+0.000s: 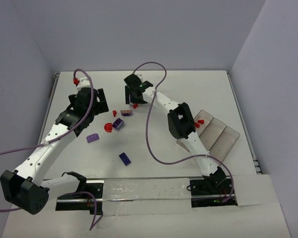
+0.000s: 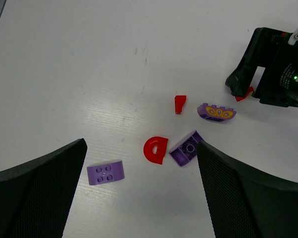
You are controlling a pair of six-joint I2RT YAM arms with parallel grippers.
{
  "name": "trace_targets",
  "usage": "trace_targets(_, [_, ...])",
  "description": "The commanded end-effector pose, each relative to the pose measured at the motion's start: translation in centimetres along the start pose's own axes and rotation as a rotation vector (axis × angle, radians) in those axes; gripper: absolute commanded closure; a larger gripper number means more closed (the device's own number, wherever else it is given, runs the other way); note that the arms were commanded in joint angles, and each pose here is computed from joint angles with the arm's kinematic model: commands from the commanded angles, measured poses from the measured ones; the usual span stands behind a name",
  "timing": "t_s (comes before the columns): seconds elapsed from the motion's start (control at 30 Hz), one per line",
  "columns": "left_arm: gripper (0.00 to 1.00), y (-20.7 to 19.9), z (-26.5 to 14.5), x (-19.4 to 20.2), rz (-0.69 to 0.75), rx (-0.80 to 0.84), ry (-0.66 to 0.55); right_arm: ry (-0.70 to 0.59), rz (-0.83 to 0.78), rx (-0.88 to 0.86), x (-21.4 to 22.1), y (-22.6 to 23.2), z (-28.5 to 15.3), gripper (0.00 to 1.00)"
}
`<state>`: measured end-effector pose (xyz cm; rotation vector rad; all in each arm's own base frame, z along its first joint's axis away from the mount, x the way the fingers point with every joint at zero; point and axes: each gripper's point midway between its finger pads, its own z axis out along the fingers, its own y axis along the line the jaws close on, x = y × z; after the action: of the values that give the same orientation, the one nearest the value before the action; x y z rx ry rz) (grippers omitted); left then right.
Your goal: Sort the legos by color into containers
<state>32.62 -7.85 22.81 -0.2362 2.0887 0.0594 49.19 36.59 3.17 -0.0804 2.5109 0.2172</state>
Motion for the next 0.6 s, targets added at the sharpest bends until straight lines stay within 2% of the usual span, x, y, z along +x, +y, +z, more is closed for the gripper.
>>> trace_targets(0.0, [0.01,0.3,-0.5,-0.4,0.001,-0.005,-0.018,0.011,0.004,0.048,0.5,-0.3,-0.2,0.24])
trace_targets(0.33, [0.01,0.0,-0.6,-0.4,-0.008,0.008,-0.018,-0.019,-0.058,0.110,0.3,-1.5,-2.2,0.26])
trace_targets(0.53, [0.01,0.0,-0.7,-0.4,-0.014,0.013,-0.014,-0.032,-0.099,0.150,0.6,-2.2,-3.4,0.33])
trace_targets(0.57, [0.01,0.0,-0.7,-0.4,-0.015,0.015,-0.015,-0.039,-0.095,0.148,0.5,-2.1,-3.4,0.37])
